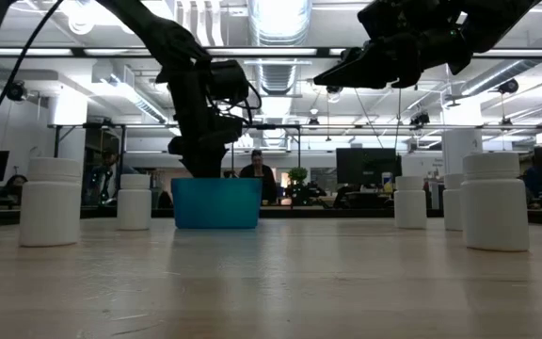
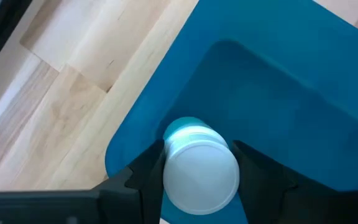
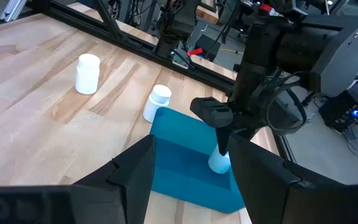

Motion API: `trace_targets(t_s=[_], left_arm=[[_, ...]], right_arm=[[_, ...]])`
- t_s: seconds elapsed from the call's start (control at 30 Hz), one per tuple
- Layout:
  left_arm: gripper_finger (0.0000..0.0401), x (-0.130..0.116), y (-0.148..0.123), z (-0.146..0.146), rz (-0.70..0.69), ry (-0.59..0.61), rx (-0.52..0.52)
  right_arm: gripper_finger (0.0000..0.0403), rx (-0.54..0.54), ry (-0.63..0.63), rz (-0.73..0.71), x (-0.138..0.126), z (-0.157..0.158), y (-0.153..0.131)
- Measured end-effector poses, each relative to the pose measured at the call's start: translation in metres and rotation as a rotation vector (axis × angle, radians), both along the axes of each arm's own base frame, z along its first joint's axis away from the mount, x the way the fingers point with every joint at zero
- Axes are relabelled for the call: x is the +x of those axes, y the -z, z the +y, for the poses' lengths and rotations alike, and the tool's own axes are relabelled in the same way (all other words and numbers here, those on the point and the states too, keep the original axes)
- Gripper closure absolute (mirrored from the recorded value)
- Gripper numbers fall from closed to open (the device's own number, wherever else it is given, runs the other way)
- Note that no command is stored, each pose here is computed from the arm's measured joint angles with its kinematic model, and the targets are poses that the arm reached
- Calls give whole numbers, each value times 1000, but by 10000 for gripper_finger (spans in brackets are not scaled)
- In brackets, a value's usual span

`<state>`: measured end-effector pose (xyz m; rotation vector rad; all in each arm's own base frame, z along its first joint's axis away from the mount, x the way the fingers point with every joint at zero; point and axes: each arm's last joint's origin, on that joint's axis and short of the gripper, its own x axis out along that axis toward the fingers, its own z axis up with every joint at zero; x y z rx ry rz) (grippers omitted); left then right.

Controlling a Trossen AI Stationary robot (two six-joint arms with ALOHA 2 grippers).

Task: Pick and place pill bottles into a basket
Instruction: Put the white medicine bottle into the blue bin

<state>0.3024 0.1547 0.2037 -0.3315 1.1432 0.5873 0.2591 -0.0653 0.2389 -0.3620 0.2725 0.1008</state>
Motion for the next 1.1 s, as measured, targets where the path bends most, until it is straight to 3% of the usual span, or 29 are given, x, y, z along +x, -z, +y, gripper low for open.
trace_targets(t_s=[0.57, 0.8, 1.1], left_arm=[[255, 2, -2, 2, -19, 11, 22], [168, 1, -2, 2, -8, 2, 41], [153, 1, -2, 3, -9, 0, 44]], right_arm=[[209, 1, 0, 1, 0, 0, 0], [209, 2, 0, 1, 0, 0, 0], [209, 2, 0, 3, 0, 0, 0]])
